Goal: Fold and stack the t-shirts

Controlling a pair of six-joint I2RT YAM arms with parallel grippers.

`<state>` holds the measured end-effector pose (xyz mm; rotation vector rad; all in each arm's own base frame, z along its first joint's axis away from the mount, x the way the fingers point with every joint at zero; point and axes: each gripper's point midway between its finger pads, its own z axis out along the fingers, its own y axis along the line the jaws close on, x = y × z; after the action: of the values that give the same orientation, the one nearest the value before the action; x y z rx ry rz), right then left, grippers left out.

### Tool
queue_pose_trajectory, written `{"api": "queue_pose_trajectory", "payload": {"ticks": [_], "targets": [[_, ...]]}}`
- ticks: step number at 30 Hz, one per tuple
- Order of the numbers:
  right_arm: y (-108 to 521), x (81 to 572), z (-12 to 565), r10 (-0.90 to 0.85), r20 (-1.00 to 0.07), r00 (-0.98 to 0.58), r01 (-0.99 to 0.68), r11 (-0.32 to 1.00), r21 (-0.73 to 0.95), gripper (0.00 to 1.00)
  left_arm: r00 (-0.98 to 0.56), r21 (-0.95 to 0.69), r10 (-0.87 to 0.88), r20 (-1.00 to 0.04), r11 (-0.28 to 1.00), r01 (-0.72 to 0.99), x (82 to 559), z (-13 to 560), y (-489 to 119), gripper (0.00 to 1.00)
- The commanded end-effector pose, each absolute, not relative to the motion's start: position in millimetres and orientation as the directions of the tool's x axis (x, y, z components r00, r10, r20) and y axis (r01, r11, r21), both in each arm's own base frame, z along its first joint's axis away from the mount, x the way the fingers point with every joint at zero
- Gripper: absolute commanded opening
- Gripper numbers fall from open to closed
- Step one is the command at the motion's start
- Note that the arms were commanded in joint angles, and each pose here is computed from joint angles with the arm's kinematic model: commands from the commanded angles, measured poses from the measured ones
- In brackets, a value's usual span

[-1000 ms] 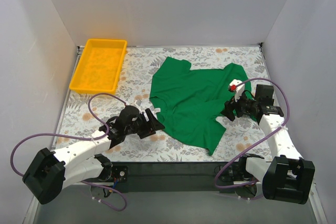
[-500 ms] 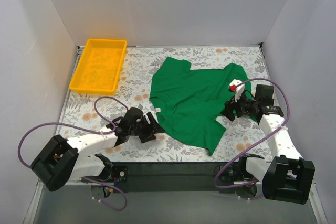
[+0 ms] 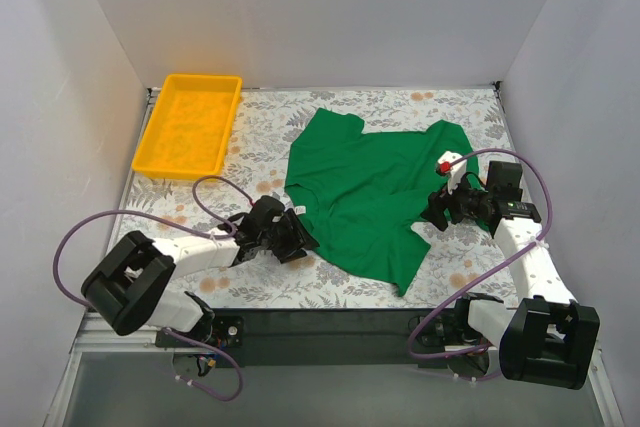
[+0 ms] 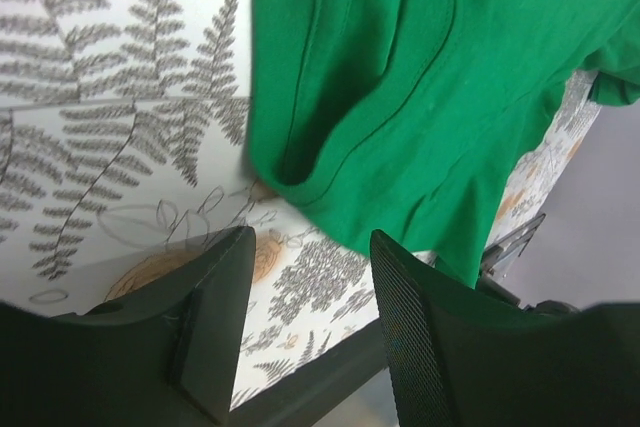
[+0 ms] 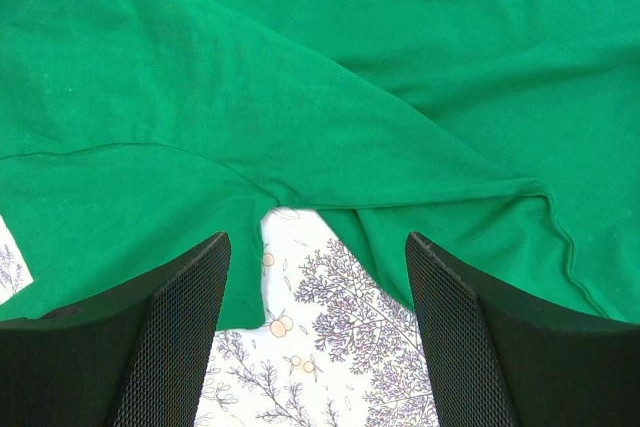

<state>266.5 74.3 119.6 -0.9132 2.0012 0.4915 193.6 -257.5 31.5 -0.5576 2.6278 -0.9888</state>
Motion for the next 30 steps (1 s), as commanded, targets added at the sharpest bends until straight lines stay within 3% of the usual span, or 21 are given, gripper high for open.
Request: {"api": "queue_pose_trajectory", "payload": {"ticks": [1,6,11,21,30], "targets": [[76,267,126,-0.413,-0.851,-0.325,-0.767,0.641,-0.018,0.77,-0.869,-0.614,-0.45,-0.206,0.751,-0.243,209,22,-250,0.47],[76,267,126,-0.413,-0.851,-0.324,-0.767,0.641,-0.019,0.77,-0.87,-0.546,-0.428,-0.244,0.802,-0.241,216,11,-243,0.31],[75,268,128,-0.41,-0.853,-0.322,-0.765,0.644,-0.021,0.77,-0.851,-0.476,-0.425,-0.309,0.844,-0.248,223,11,-225,0.01],[77,267,128,-0.408,-0.856,-0.318,-0.769,0.639,-0.019,0.77,-0.806,-0.484,-0.474,-0.353,0.83,-0.277,265,37,-173,0.0],[75,268,129,-0.413,-0.854,-0.315,-0.765,0.644,-0.029,0.77,-0.794,-0.444,-0.473,-0.383,0.848,-0.29,347,49,-153,0.02]]}}
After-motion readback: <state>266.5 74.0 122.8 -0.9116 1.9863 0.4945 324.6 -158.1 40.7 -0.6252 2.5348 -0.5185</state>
